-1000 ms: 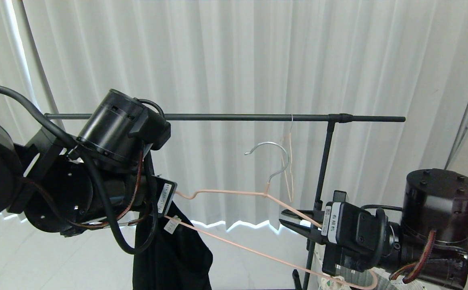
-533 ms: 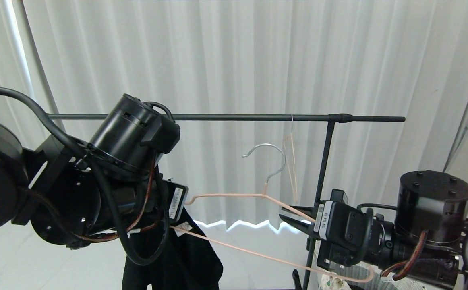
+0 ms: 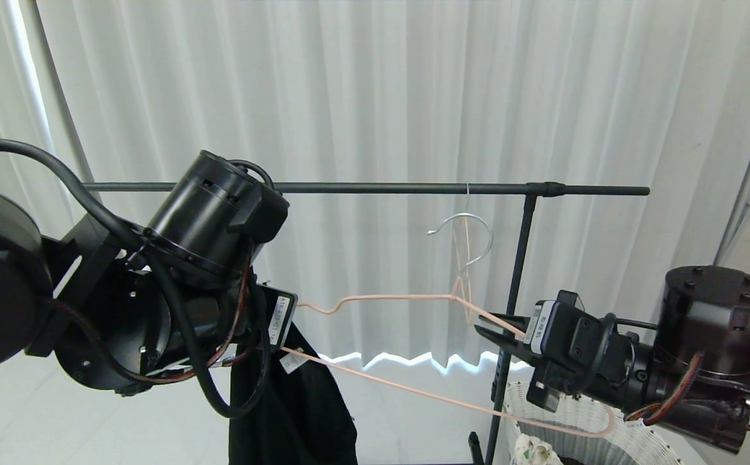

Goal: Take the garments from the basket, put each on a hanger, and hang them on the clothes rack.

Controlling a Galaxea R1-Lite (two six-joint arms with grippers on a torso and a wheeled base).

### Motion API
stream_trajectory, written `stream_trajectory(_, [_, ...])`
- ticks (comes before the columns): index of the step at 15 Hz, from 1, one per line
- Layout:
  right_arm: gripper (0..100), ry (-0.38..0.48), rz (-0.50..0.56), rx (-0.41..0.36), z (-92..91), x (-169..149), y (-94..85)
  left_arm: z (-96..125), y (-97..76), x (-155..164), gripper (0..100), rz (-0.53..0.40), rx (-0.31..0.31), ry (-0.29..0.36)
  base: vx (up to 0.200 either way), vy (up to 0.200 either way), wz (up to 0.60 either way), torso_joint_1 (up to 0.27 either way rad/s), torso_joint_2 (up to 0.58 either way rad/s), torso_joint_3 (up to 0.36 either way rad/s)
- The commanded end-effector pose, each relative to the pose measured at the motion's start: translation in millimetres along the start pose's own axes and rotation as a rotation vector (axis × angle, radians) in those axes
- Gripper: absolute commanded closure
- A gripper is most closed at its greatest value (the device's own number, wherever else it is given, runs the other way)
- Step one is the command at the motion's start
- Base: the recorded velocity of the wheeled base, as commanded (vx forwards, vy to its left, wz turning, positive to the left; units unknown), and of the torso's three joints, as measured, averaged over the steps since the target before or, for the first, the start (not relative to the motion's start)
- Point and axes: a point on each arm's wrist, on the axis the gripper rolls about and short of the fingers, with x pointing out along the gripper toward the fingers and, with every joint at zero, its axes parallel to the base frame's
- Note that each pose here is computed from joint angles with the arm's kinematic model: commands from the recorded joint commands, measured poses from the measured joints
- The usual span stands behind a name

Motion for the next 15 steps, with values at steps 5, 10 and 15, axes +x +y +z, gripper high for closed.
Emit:
stream_trajectory(5, [100,-0.036,0.022,-0.011,7.8,3.0,6.8,2.2,-10.0,-5.7,100,-0.035,0.018,-0.02,0.0,0.0,0.0,0.0,0.0,0.0])
stream_trajectory(10, [100,-0.054,0.022,-0.046,5.5,12.5,12.3,3.5,-18.3,-12.0,100,-0.065,-0.004,-0.037,0.0,0.0,0.0,0.0,0.0,0.0])
stream_trajectory(15, [100,-0.063,0.069,-0.051,9.3,16.1,26.1,10.3,-17.7,-16.3,100,-0.075,-0.022,-0.062,0.0,0.0,0.0,0.0,0.0,0.0])
